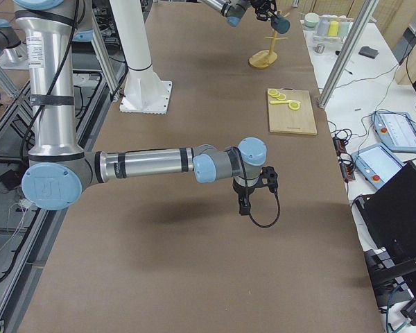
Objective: Hang cup on storage rack
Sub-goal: 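Lower the mug handle onto a mug tree peg with the left gripper, then open the left gripper and pull it back from the hanging mug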
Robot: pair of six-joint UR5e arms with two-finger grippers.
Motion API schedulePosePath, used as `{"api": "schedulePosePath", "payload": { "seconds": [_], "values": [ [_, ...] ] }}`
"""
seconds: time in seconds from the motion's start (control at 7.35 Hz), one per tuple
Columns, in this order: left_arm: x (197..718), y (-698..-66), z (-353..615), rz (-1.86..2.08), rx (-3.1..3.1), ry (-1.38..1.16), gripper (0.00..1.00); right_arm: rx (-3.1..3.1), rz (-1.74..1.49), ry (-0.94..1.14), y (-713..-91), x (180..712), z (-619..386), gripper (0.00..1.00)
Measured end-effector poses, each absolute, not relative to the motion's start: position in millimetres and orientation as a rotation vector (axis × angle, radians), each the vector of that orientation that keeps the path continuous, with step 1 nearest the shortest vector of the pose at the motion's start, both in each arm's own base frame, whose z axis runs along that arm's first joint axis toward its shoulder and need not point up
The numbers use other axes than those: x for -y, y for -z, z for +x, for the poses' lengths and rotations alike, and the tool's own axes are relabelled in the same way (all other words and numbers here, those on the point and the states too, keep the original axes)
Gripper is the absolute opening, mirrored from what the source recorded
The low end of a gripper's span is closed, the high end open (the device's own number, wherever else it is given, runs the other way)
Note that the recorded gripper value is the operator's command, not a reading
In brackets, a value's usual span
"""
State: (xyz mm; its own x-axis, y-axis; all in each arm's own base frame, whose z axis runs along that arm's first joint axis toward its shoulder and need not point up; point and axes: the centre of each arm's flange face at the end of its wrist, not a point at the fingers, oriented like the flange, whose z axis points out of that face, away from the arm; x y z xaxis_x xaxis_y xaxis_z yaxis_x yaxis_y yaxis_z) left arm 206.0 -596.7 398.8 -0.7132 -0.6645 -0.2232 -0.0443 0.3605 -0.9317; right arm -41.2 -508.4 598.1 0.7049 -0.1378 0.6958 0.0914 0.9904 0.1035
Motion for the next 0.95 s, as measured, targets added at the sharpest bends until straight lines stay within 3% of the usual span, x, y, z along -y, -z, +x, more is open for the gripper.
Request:
{"api": "schedulePosePath", "payload": {
  "seconds": [0.41,0.54,0.68,0.95],
  "values": [
    [604,-413,195,-0.602,-2.018,1.389,0.00,0.778,0.056,0.131,-601,508,-44,1.00],
    [605,-415,196,-0.602,-2.015,1.392,0.14,0.778,0.055,0.132,-601,508,-45,1.00],
    [605,-417,196,-0.602,-2.012,1.395,0.42,0.779,0.055,0.133,-601,509,-46,1.00],
    [605,-418,197,-0.601,-2.009,1.396,0.55,0.780,0.053,0.132,-599,511,-48,1.00]
  ]
}}
